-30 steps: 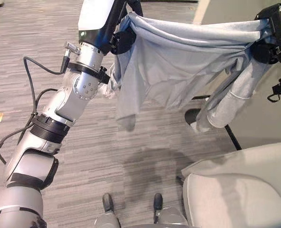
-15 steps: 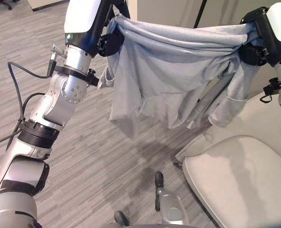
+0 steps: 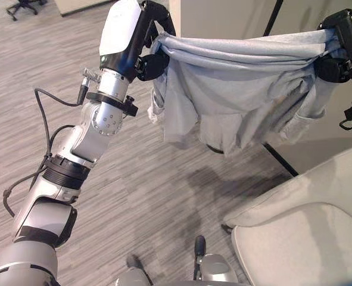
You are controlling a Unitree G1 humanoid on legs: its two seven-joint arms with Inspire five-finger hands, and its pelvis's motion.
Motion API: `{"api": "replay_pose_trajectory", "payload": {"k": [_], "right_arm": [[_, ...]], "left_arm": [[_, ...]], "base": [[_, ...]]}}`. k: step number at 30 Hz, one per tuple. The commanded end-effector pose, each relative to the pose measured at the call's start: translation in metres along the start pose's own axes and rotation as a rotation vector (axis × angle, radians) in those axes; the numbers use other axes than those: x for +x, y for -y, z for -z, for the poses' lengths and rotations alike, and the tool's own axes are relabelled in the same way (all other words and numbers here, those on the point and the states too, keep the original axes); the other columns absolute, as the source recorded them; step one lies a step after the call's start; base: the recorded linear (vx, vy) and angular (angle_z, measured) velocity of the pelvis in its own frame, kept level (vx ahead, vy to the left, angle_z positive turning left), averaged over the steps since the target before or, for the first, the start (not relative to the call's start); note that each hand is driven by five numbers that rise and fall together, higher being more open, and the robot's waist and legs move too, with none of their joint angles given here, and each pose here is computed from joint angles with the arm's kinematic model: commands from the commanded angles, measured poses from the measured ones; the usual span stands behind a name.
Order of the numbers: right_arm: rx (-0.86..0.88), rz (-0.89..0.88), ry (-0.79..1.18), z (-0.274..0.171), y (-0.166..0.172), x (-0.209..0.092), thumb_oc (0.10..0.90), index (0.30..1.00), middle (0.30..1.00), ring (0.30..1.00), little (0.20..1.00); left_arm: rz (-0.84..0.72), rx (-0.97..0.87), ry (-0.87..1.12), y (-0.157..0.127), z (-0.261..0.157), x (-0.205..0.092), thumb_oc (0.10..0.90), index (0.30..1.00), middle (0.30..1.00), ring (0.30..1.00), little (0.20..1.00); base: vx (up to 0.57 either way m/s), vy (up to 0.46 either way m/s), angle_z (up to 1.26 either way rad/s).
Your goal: Hang the clothes on the sofa on the clothes rack.
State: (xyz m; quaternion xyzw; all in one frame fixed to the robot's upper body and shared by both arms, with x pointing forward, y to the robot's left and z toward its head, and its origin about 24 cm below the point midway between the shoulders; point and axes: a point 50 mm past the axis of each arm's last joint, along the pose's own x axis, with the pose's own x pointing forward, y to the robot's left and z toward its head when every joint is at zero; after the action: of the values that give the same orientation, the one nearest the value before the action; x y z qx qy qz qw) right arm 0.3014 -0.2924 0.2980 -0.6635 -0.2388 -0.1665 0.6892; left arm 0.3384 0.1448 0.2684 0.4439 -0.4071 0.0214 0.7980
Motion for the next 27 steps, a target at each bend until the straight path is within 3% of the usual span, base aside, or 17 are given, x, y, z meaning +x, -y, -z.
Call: {"api": "replay_pose_trajectory", "payload": {"k": [1,6,14,22,27], "right_arm": [[-0.038,0.244,-0.003,0.005,0.062,0.011,0.4,0.3,0.3,0.3,0.3],[0.004,0.213,0.002,-0.004,0.047,0.018,0.4,0.3,0.3,0.3,0.3],[0.08,0.269,0.098,-0.036,0.051,0.041,0.4,0.3,0.3,0.3,0.3],[0.142,0.235,0.082,-0.034,0.04,0.037,0.4,0.3,0.3,0.3,0.3],[0.167,0.266,0.094,-0.035,0.049,0.037,0.4,0.3,0.3,0.3,0.3]], "left_arm": [[-0.21,0.035,0.068,-0.053,-0.006,0.01,0.4,0.3,0.3,0.3,0.3],[-0.197,0.069,0.112,-0.061,-0.012,0.01,0.4,0.3,0.3,0.3,0.3],[-0.248,0.194,0.113,-0.091,-0.01,0.008,0.4,0.3,0.3,0.3,0.3],[-0.242,0.181,0.028,-0.088,0.008,-0.012,0.4,0.3,0.3,0.3,0.3],[-0.253,0.138,0.024,-0.085,0.008,-0.013,0.4,0.3,0.3,0.3,0.3]], "base": [[0.41,0.116,-0.43],[0.51,0.324,-1.1],[0.07,0.182,-1.02],[0.11,-0.124,-0.63],[0.07,-0.137,-0.28]]}}
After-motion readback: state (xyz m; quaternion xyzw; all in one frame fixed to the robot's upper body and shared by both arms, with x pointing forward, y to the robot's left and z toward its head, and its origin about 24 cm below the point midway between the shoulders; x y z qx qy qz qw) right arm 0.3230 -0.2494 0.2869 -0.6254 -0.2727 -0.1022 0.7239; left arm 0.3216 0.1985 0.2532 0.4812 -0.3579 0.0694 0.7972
